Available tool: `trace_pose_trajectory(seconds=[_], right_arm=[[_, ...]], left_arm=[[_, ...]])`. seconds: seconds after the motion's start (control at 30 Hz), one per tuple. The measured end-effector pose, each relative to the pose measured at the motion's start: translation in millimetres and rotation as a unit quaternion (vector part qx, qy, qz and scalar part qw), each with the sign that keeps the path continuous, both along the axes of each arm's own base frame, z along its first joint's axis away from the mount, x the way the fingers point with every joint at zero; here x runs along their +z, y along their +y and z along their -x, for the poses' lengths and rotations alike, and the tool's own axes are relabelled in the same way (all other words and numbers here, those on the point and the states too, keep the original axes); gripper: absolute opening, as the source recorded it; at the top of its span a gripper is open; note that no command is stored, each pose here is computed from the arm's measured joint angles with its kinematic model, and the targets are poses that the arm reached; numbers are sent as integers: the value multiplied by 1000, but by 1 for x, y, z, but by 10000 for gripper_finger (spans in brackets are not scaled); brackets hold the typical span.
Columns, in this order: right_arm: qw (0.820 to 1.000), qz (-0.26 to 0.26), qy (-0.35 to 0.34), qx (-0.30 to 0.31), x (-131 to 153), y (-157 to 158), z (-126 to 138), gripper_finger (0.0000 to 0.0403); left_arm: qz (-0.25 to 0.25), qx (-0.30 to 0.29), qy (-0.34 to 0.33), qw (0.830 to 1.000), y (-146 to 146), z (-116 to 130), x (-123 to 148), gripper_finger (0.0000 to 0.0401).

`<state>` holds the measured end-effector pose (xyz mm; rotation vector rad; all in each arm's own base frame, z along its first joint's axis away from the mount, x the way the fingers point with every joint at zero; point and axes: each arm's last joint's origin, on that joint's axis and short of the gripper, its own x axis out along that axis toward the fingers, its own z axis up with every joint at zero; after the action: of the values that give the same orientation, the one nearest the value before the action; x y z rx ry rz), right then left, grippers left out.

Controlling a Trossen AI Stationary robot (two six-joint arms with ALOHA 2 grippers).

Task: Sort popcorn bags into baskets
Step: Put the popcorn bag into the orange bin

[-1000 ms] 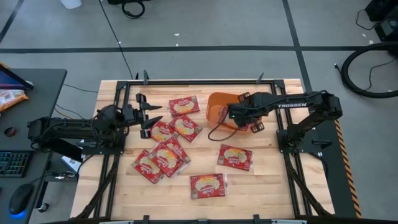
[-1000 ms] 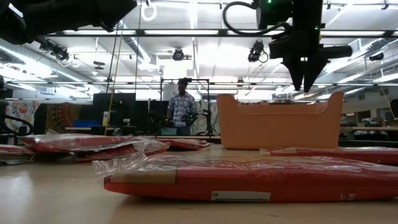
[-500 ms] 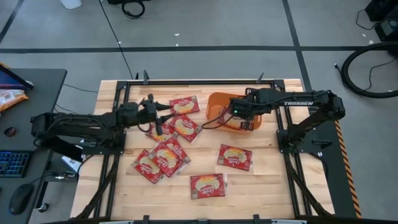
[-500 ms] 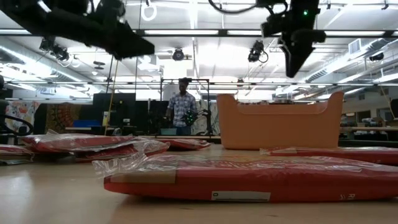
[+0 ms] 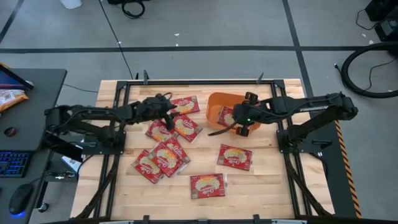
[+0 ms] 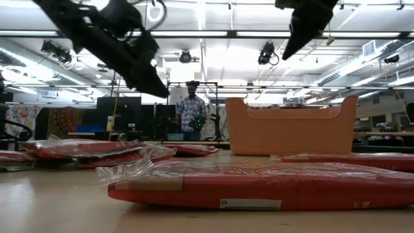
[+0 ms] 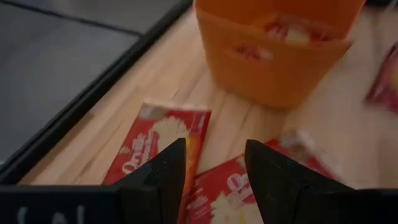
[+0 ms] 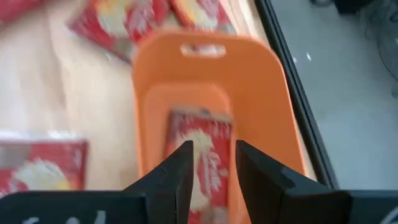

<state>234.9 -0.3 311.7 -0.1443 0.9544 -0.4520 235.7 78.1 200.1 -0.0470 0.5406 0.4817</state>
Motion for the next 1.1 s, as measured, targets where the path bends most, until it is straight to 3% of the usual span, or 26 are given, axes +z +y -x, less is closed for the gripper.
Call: trace_pose_trajectory(seconds=[0.2, 0.47, 0.6, 0.93, 1.1], right_arm=[[998, 1, -65, 4, -2, 9, 0, 124], [994, -5, -104, 32, -24, 24, -6, 124], [989, 23, -134, 60, -30, 34, -9, 124], [945, 104, -268, 158, -55, 58, -16, 124], [943, 97, -278, 157, -68, 61, -11, 123]], left_arm=[[-12, 14, 65, 998, 19, -19, -20, 169], [-20, 9, 115, 993, 30, -45, -27, 168], [-12, 4, 143, 990, 35, -58, -35, 168], [-8, -35, 215, 976, 39, -76, -54, 169], [-13, -36, 221, 975, 39, -78, -59, 168]])
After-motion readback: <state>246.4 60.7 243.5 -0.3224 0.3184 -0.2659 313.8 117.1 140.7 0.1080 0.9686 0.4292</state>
